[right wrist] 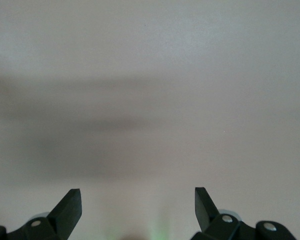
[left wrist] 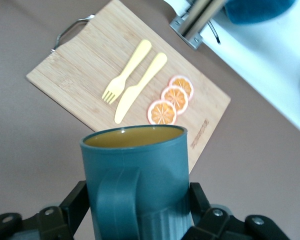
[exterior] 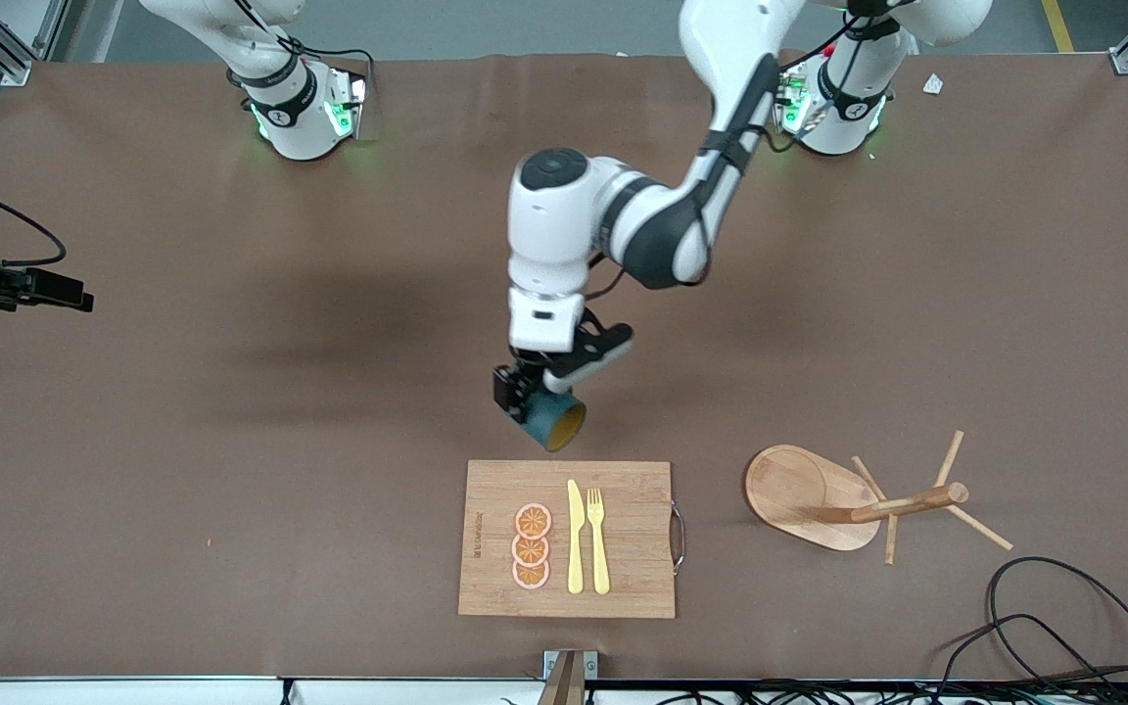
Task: Transfer cup from left to right arm and place
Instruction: 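Lift the mug off the stand and carry it toward the table middle, then hold the mug with the left gripper while the right gripper reaches it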
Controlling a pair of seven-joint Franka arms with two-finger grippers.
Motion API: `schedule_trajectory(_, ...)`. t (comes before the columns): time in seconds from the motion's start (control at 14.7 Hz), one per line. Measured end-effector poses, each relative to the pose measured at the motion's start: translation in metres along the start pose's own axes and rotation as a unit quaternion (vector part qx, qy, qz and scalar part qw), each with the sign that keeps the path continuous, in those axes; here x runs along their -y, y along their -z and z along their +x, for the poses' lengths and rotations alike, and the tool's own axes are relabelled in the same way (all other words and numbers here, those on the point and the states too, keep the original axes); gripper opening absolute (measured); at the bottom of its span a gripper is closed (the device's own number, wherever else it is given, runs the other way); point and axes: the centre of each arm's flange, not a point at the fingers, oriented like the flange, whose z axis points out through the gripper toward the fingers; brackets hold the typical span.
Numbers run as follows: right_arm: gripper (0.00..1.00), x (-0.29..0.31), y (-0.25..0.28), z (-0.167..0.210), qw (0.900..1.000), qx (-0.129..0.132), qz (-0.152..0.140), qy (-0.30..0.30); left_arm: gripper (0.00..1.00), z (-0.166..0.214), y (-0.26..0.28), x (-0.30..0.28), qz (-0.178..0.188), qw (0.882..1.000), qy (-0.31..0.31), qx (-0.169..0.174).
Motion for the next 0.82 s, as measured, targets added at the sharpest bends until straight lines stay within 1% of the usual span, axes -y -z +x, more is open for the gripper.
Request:
schedule_trajectory(0.14,1.00,0.000,0.000,0.000,1.000,0.000,0.000,0.000,0.85,-0.035,-0.016,0.003,0.000,0.997,-0.070,-0.038)
schedule_trajectory(0.2,1.00,0.000,0.000,0.000,1.000,0.000,0.000,0.000,0.85,-0.050,-0.025,0.006,0.002,0.992,-0.107,-0.059)
schedule_trajectory(0.34,1.00,0.000,0.000,0.000,1.000,0.000,0.000,-0.001,0.85,-0.080,-0.042,0.014,0.004,0.980,-0.173,-0.094)
schedule_trajectory(0.48,1.00,0.003,0.000,0.001,1.000,-0.001,0.004,-0.001,0.85,-0.112,-0.053,0.020,0.002,0.966,-0.228,-0.124)
schedule_trajectory(0.54,1.00,0.009,0.000,0.001,1.000,-0.002,0.006,-0.007,0.85,-0.128,-0.057,0.024,0.001,0.955,-0.260,-0.141)
schedule_trajectory(0.61,1.00,0.018,0.000,0.003,1.000,-0.004,0.008,-0.016,0.85,-0.144,-0.064,0.030,0.003,0.942,-0.295,-0.161)
schedule_trajectory(0.75,1.00,0.046,-0.009,0.010,0.999,-0.013,0.011,-0.030,0.85,-0.167,-0.087,0.047,0.013,0.909,-0.357,-0.217)
schedule_trajectory(0.82,1.00,0.061,-0.019,0.014,0.999,-0.018,0.016,-0.034,0.85,-0.174,-0.102,0.055,0.012,0.897,-0.369,-0.242)
